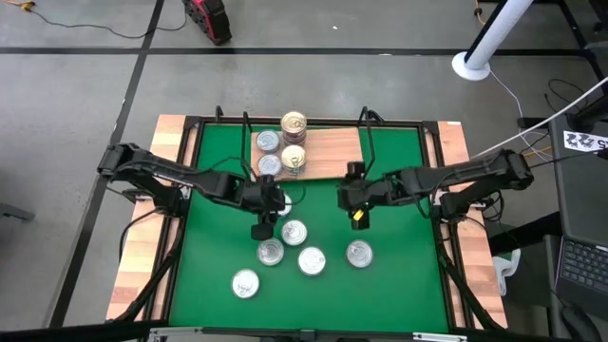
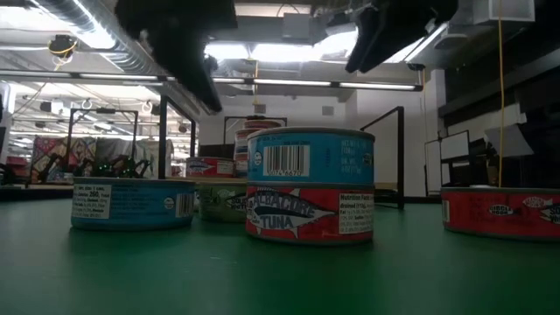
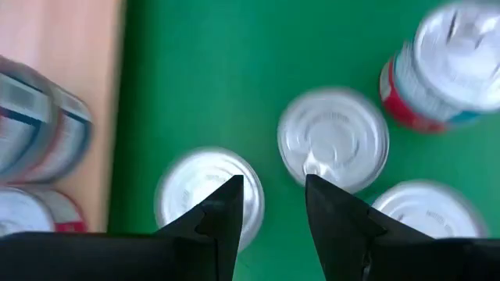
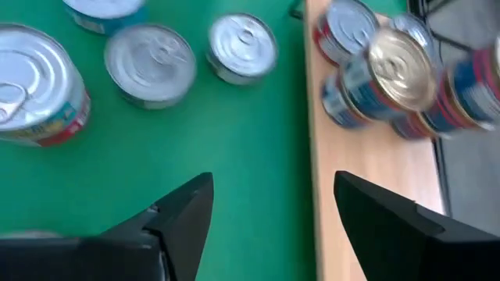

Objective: Stack canned seafood by type on shelf
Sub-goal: Put the green tuna can on the shelf

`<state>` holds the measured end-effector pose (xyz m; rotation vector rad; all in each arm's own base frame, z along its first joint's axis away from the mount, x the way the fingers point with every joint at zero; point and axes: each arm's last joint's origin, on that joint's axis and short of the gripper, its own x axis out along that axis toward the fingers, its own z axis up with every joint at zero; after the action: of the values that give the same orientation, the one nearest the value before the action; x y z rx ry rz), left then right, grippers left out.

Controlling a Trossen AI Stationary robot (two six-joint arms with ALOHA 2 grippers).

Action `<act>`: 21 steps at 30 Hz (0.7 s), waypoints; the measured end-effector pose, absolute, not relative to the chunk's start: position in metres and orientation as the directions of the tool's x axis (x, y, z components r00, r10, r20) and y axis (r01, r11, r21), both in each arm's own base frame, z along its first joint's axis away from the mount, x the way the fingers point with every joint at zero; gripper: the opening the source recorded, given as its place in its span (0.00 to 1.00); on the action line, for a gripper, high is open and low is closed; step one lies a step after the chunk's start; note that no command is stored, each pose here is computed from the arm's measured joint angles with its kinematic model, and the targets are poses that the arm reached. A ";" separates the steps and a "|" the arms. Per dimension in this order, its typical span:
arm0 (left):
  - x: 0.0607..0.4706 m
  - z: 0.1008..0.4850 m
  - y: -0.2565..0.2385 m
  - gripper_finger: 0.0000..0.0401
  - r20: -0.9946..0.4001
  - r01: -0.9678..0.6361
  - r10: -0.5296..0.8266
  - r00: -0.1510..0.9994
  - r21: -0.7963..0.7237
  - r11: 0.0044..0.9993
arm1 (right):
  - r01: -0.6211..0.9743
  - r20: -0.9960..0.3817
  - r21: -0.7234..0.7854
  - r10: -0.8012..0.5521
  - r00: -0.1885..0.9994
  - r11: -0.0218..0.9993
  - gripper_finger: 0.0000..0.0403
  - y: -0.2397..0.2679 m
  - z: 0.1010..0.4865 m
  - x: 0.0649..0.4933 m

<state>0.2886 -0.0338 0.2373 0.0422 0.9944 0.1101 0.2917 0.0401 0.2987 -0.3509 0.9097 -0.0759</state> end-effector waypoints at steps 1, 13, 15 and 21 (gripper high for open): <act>0.289 0.231 -0.035 0.33 -0.846 -0.067 0.112 0.522 0.090 0.994 | -0.093 -0.749 -0.331 -0.202 0.631 0.939 0.66 0.042 0.294 0.293; 0.308 0.178 -0.038 0.33 -0.915 -0.025 0.148 0.376 0.149 0.988 | -0.178 -0.654 -0.283 -0.053 0.755 0.942 0.66 0.051 0.251 0.307; 0.312 0.172 -0.039 0.33 -0.916 -0.024 0.154 0.371 0.156 0.987 | -0.208 -0.654 -0.315 -0.053 0.755 0.926 0.66 0.052 0.243 0.312; 0.315 0.161 -0.037 0.33 -0.903 -0.058 0.247 0.352 0.242 0.969 | -0.292 -0.685 -0.385 -0.059 0.727 0.875 0.66 0.055 0.215 0.328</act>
<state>0.3155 -0.0367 0.1610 0.1790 1.1962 0.1983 0.3279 0.0551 0.2153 -0.4992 0.7541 0.1341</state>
